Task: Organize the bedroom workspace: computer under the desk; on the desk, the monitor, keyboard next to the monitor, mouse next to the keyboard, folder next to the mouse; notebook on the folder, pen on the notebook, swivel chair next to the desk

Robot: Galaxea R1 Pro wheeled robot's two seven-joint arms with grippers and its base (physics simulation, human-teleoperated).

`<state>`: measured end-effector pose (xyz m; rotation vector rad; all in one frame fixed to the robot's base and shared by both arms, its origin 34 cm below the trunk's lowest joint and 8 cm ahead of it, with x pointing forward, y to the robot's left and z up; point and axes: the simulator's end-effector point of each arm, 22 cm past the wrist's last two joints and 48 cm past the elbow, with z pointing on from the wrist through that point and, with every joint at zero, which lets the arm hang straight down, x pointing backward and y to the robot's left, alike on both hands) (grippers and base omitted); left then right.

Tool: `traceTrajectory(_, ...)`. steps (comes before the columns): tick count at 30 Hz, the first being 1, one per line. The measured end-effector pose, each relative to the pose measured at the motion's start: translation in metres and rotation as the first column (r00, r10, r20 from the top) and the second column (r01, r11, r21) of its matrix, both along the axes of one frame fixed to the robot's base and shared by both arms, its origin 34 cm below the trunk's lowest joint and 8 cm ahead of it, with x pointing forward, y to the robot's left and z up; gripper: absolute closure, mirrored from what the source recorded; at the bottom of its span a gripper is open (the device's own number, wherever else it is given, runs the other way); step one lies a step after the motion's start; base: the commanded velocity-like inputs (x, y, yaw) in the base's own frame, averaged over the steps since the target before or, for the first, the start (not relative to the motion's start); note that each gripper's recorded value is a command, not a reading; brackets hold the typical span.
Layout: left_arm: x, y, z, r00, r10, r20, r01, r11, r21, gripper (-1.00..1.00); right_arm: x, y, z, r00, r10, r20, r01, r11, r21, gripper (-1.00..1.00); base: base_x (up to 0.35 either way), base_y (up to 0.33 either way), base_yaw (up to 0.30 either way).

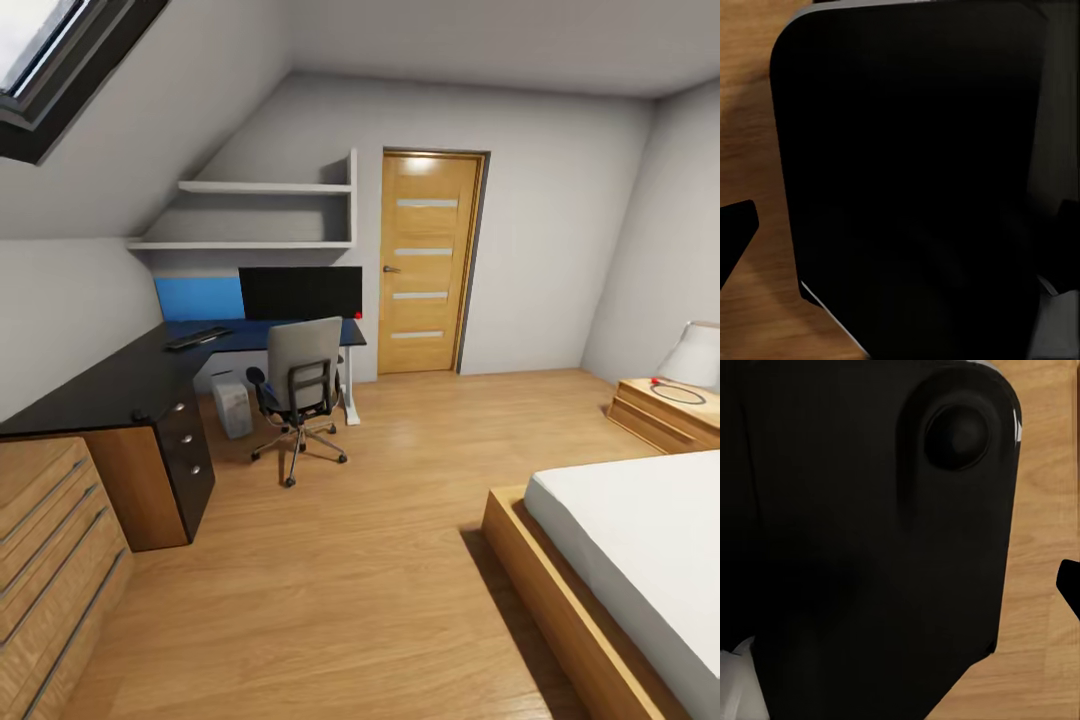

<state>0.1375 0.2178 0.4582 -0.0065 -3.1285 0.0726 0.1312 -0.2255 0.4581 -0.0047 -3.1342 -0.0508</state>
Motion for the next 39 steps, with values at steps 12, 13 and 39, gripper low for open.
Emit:
traceTrajectory(12,0.000,0.001,0.019,1.000,0.000,-0.002,0.000,1.000,0.001,-1.00,0.014,0.000,0.020,0.998,-0.003,0.065,0.003,1.000,0.000,-1.00,0.000,0.000,0.000)
traceTrajectory(13,0.000,0.001,0.021,1.000,0.000,-0.002,0.000,1.000,0.001,-1.00,0.015,0.000,0.021,0.998,-0.003,0.071,0.003,1.000,0.000,-1.00,0.000,0.000,0.000)
traceTrajectory(39,-0.004,0.003,0.059,1.000,0.006,-0.008,-0.006,1.000,0.006,-1.00,0.026,0.000,0.060,0.992,-0.004,0.128,0.004,1.000,0.001,-1.00,0.000,0.000,0.000)
